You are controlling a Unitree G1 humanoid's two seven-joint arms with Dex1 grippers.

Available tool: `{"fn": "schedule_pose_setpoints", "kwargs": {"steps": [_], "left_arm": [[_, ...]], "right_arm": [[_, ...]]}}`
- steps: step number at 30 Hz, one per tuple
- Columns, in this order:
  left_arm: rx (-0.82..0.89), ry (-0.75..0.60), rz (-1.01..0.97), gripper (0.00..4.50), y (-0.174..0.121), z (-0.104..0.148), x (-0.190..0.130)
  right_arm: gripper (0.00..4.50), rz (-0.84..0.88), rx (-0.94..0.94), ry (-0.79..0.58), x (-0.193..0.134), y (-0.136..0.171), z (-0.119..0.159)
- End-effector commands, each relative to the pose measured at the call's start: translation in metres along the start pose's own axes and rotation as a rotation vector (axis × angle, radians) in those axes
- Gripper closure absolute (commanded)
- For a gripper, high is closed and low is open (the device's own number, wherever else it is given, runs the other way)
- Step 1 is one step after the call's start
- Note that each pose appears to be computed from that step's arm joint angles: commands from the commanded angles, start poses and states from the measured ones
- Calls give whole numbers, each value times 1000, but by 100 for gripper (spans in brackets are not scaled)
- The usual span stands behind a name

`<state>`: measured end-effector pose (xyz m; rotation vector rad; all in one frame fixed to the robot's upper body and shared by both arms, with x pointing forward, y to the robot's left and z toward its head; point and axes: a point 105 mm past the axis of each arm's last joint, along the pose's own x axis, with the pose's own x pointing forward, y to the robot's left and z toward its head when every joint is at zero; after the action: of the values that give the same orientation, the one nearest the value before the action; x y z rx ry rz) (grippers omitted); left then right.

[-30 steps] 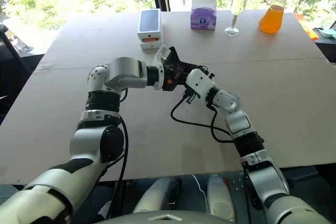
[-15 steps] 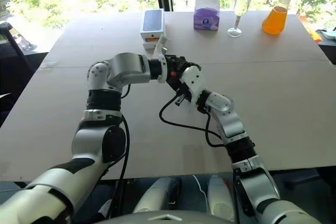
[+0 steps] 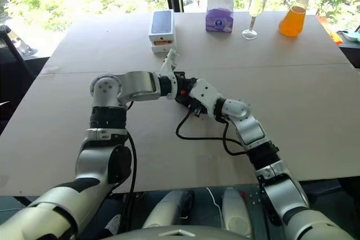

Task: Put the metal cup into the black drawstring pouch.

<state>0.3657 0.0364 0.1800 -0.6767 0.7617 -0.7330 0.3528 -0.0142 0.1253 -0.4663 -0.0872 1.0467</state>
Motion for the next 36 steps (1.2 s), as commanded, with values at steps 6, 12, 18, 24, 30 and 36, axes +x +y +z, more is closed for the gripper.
{"fn": "schedule_pose_setpoints", "kwargs": {"steps": [6, 12, 18, 24, 30, 36], "left_arm": [[-13, -49, -49, 450, 3, 0, -1], [53, -105, -135, 450, 2, 0, -5], [124, -85, -153, 450, -1, -5, -2], [180, -104, -226, 450, -7, -4, -10], [388, -139, -284, 450, -5, -10, -28], [482, -89, -308, 450, 3, -27, -39]], "right_arm": [[144, -85, -180, 96, -30, -16, 12], [144, -203, -143, 160, -58, -41, 16], [304, -209, -108, 190, -72, -39, 14], [432, -250, -99, 203, -99, -46, 18], [266, -267, -9, 216, -121, -35, 17], [266, -260, -35, 254, -126, -18, 10]]}}
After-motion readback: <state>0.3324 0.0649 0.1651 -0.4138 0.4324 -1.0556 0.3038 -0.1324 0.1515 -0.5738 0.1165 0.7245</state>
